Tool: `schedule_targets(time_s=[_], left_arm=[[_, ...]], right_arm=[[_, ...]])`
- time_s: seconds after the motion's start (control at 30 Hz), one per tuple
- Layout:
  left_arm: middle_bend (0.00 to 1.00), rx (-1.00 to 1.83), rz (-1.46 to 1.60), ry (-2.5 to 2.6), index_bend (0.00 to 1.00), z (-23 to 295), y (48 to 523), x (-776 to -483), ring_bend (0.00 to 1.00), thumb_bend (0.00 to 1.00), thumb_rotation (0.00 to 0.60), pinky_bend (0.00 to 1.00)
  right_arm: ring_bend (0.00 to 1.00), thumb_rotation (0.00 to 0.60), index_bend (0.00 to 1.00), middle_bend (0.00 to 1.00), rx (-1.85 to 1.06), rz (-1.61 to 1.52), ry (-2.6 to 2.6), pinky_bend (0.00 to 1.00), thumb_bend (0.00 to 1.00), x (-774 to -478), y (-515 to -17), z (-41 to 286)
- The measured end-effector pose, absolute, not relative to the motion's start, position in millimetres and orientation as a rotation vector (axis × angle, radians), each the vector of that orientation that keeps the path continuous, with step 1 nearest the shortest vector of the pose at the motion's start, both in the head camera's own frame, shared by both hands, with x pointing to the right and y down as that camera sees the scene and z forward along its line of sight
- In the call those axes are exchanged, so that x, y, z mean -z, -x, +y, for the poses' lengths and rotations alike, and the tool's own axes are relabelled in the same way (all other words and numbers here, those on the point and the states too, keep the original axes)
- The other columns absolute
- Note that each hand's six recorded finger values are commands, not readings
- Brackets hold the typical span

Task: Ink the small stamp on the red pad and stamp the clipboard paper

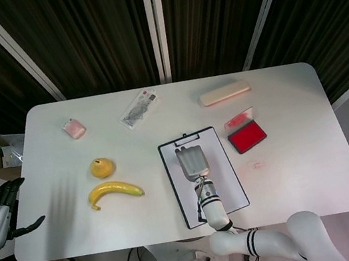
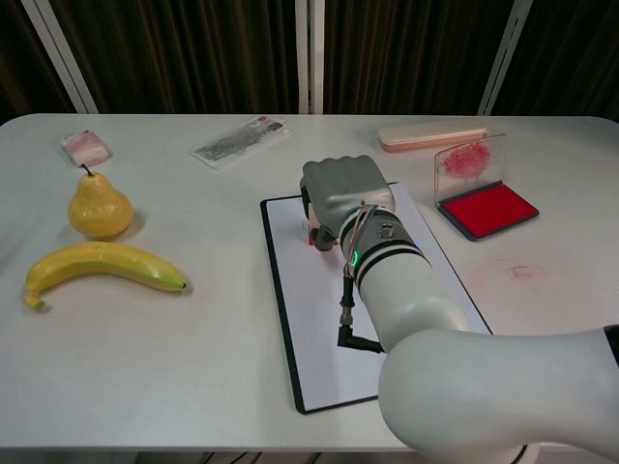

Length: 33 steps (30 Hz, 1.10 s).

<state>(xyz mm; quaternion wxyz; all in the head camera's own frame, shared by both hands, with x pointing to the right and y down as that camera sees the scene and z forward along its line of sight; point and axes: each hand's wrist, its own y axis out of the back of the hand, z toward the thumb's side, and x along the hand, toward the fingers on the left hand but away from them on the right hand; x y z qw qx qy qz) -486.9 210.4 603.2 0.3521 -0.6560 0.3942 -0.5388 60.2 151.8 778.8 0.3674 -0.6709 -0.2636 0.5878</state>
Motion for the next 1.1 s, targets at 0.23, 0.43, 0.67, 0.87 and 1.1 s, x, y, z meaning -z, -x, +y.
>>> schedule_targets(time_s=[0.23, 0.43, 0.67, 0.87, 1.1], left_arm=[[0.09, 1.395, 1.022, 1.693, 0.08, 210.1, 487.9, -602.0, 0.09, 0.1, 0.217, 0.18], [0.09, 1.395, 1.021, 1.69, 0.08, 209.9, 488.6, -601.0, 0.09, 0.1, 0.216, 0.18], [0.09, 1.395, 1.019, 1.686, 0.08, 208.9, 488.5, -599.5, 0.09, 0.1, 0.218, 0.18], [0.09, 1.385, 1.013, 1.682, 0.08, 206.6, 484.5, -595.9, 0.09, 0.1, 0.216, 0.18], [0.09, 1.368, 0.999, 1.682, 0.08, 205.3, 473.8, -592.1, 0.09, 0.1, 0.213, 0.18]], right_arm=[[0.84, 0.6, 0.75, 0.65, -1.514, -0.658, 1.727, 0.93, 0.41, -781.0, -59.3, 154.8], [0.84, 0.6, 0.75, 0.65, -1.52, -0.65, 1.722, 0.93, 0.42, -782.9, -60.9, 156.2], [0.84, 0.6, 0.75, 0.65, -1.489, -0.701, 1.732, 0.93, 0.43, -775.6, -57.9, 150.7], [0.84, 0.6, 0.75, 0.64, -1.402, -0.801, 1.75, 0.93, 0.43, -744.6, -52.3, 134.0], [0.84, 0.6, 0.75, 0.64, -1.259, -0.911, 1.746, 0.93, 0.43, -678.7, -62.4, 108.1]])
